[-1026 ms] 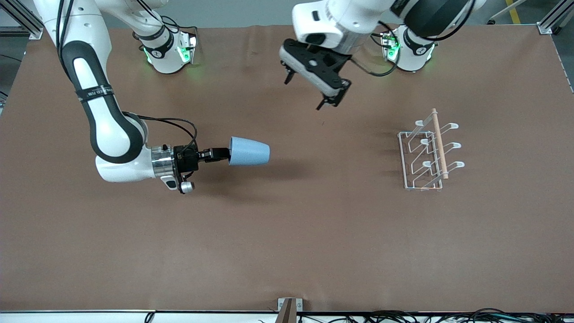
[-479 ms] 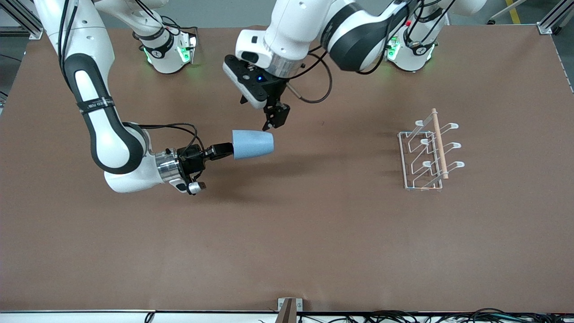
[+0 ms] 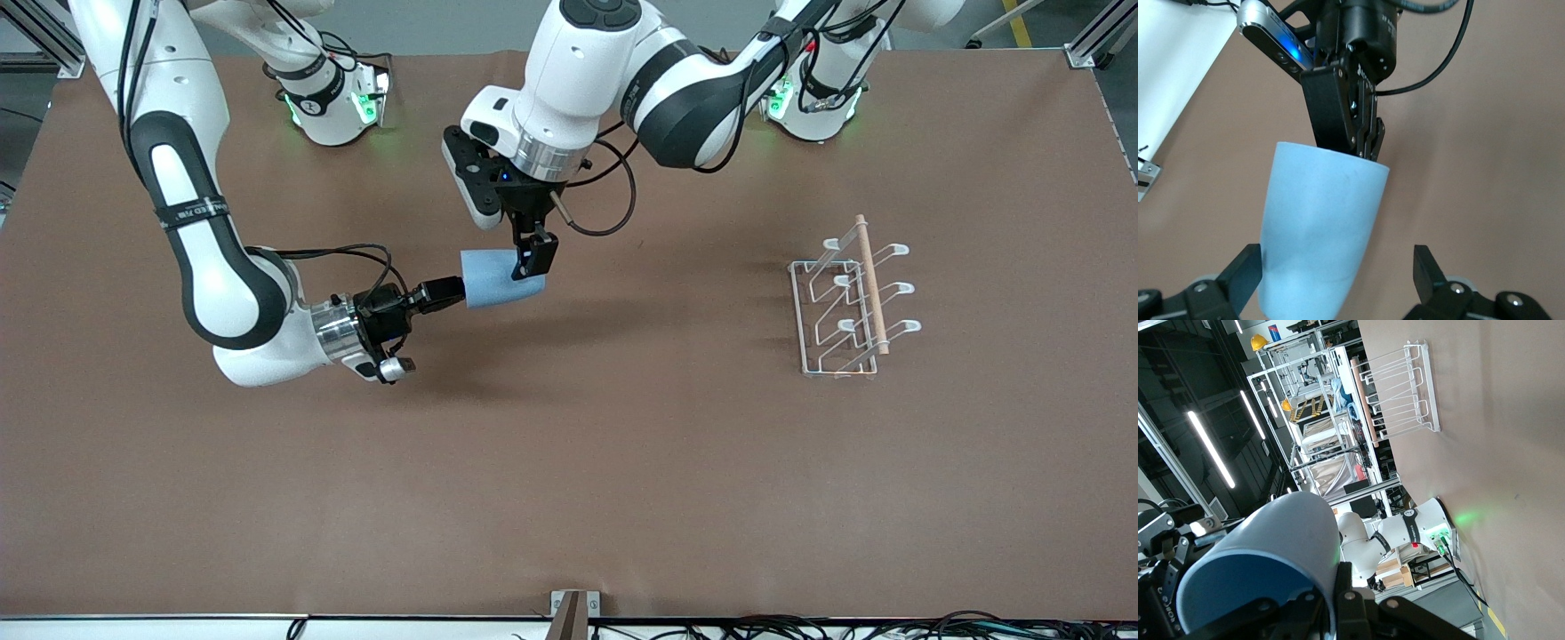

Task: Hang cup on cup holder
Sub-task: 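Grasp the cup body with the left gripper and open the right gripper, then carry the cup to the rack while the right gripper withdraws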

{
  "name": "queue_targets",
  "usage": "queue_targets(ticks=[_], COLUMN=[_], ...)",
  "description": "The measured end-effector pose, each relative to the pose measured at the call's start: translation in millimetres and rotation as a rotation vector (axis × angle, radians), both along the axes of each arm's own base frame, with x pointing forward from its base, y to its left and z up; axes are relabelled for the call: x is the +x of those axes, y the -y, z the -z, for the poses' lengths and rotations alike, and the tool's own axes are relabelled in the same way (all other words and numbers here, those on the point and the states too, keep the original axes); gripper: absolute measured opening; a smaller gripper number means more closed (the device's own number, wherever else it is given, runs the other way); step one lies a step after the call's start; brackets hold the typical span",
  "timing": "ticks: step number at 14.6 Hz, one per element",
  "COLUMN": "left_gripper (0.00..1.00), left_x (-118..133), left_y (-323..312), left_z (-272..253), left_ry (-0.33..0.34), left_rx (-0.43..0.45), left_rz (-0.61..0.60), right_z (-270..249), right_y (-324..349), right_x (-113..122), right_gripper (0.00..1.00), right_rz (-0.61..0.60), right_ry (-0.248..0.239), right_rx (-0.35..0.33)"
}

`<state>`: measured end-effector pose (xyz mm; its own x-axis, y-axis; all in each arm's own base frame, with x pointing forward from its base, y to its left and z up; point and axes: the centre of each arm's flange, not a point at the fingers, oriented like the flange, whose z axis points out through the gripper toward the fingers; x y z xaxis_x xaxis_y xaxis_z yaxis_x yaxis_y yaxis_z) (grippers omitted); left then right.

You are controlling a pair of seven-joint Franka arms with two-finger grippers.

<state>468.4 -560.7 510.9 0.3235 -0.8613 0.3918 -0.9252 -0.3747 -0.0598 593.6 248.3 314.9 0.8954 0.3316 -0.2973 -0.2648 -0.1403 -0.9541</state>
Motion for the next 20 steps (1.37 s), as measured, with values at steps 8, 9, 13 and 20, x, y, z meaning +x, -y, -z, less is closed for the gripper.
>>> queue_targets(ticks=[8, 9, 13, 20], left_gripper=[0.90, 0.77, 0.72, 0.72], left_x=[5.1, 6.9, 5.7, 18.3], left_y=[9.4, 8.5, 10.1, -48.6], left_z=[38.3, 38.2, 37.7, 30.6], left_ry=[0.064, 0.073, 0.115, 0.034], left_rx=[0.093, 0.099, 0.133, 0.482], left_rz=[0.113, 0.122, 0.139, 0.093], right_z=[-5.5, -5.2, -6.1, -16.8], right_y=[-1.8, -2.0, -3.0, 2.0], right_x=[-2.3, -2.6, -0.9, 7.9], right_gripper=[0.05, 0.05, 0.05, 0.71], right_rz=[-0.034, -0.036, -0.026, -0.040], right_ry=[-0.001, -0.002, 0.003, 0.004], right_rx=[0.027, 0.029, 0.028, -0.029])
